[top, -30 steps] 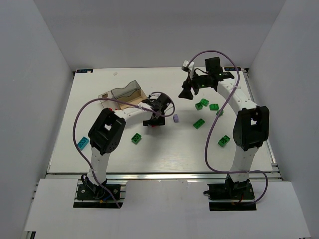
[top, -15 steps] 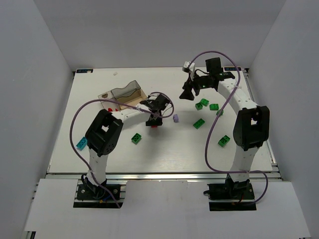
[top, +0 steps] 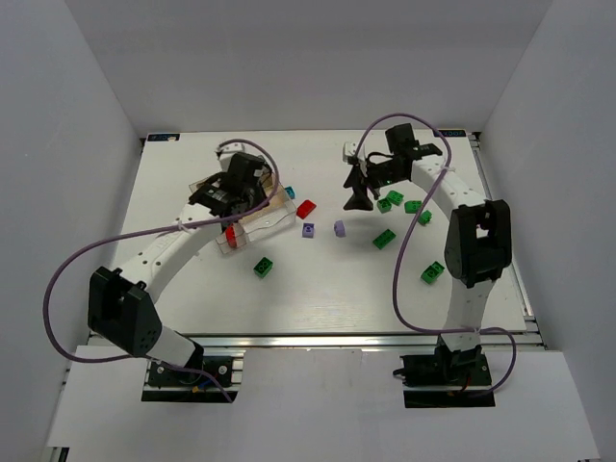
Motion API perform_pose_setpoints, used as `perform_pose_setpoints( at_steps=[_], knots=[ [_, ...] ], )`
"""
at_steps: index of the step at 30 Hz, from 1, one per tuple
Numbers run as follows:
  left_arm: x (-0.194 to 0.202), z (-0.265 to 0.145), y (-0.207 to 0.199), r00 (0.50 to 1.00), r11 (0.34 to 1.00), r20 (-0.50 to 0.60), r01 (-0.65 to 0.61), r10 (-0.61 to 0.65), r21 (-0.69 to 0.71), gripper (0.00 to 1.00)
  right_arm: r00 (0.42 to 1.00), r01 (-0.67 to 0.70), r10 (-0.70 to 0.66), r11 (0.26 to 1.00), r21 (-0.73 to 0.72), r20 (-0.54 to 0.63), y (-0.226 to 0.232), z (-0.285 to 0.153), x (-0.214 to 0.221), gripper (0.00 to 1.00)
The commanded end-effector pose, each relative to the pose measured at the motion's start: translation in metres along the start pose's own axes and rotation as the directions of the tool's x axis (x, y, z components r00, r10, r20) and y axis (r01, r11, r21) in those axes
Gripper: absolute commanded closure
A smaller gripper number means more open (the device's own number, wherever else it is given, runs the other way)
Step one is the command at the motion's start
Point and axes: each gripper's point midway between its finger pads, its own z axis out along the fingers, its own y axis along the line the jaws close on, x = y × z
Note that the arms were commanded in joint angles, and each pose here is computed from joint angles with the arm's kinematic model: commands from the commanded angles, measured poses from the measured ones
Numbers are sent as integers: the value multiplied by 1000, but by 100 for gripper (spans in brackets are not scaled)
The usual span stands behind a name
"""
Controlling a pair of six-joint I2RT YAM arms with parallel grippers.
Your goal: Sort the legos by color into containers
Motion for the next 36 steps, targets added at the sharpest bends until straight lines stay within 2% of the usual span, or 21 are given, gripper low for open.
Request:
perform_pose_setpoints(
  at_steps=[1, 6, 9, 11, 12, 14, 18, 19, 23, 28, 36],
  knots=[
    [10, 10, 72, 999, 973, -30, 11, -18, -231, 100, 995, 89, -87, 995, -36, 52, -5, 10, -23, 25],
    [16, 17, 115, 997, 937, -56, 33, -56, -348, 100, 991, 131, -131, 991, 24, -8, -21, 26, -20, 25],
    [19, 25, 131, 995, 925, -69, 45, -77, -378, 95, 970, 244, -243, 969, 37, -29, -32, 39, -21, 24],
    [19, 30, 136, 993, 921, -79, 46, -82, -386, 93, 926, 376, -376, 926, 8, -9, -33, 45, -28, 25],
    [20, 35, 141, 992, 917, -86, 47, -88, -397, 85, 912, 409, -409, 912, -8, -2, -34, 50, -25, 24],
    [19, 39, 141, 991, 920, -92, 55, -98, -389, 80, 868, 496, -496, 868, -25, 17, -33, 58, -28, 24],
    [20, 50, 143, 988, 921, -107, 66, -115, -384, 58, 810, 587, -585, 806, -77, 45, -31, 83, -25, 22],
    [21, 53, 147, 986, 917, -111, 71, -124, -392, 49, 805, 593, -593, 800, -87, 37, -32, 87, -22, 22],
    [19, 58, 150, 983, 918, -119, 86, -142, -388, 36, 800, 598, -598, 793, -117, 35, -34, 109, -11, 23],
    [6, 53, 142, 984, 933, -107, 97, -142, -345, 29, 786, 615, -618, 777, -135, 19, -40, 128, -4, 23],
    [-23, 13, 130, 989, 955, -35, 127, -141, -268, 28, 767, 623, -641, 751, -219, -16, -39, 147, 26, 26]
  ],
)
